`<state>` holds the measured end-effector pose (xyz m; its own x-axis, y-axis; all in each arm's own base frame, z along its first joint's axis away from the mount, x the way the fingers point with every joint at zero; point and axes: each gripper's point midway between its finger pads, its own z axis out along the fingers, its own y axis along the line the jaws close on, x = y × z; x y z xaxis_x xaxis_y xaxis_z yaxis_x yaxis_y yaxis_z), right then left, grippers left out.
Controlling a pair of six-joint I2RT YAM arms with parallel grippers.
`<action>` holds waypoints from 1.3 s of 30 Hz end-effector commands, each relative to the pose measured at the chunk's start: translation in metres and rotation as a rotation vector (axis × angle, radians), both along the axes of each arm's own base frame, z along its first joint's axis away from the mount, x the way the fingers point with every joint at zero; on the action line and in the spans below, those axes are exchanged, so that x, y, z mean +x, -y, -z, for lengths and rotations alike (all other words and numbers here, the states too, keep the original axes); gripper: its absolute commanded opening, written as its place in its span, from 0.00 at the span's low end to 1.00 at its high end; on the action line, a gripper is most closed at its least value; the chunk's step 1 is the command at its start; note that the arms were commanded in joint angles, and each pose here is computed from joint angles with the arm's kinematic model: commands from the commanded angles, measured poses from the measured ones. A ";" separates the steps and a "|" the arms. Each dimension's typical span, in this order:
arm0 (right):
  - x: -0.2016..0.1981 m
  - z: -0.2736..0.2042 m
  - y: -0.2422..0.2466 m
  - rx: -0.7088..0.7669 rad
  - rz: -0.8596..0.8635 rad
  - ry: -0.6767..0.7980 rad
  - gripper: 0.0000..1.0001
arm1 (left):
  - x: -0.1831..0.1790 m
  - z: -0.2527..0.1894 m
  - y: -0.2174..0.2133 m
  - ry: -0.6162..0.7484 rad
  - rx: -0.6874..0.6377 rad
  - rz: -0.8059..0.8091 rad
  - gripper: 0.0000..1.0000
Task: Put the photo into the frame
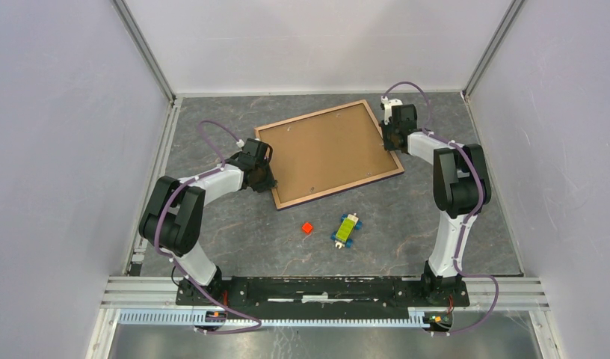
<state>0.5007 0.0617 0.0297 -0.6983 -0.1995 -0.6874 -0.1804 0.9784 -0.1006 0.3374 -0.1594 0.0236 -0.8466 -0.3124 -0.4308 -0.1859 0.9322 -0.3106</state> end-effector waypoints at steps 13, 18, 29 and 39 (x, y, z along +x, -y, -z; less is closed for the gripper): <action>-0.009 0.000 -0.014 0.081 -0.009 -0.028 0.38 | -0.019 0.016 0.006 -0.097 -0.036 0.012 0.02; -0.009 0.010 -0.013 0.071 -0.010 -0.047 0.39 | -0.019 0.016 0.006 -0.100 -0.037 0.013 0.02; -0.018 0.014 -0.023 0.139 -0.024 -0.044 0.38 | -0.019 0.017 0.007 -0.104 -0.040 0.015 0.02; -0.010 0.025 -0.019 0.119 0.009 -0.050 0.30 | -0.019 0.017 0.006 -0.102 -0.043 0.013 0.02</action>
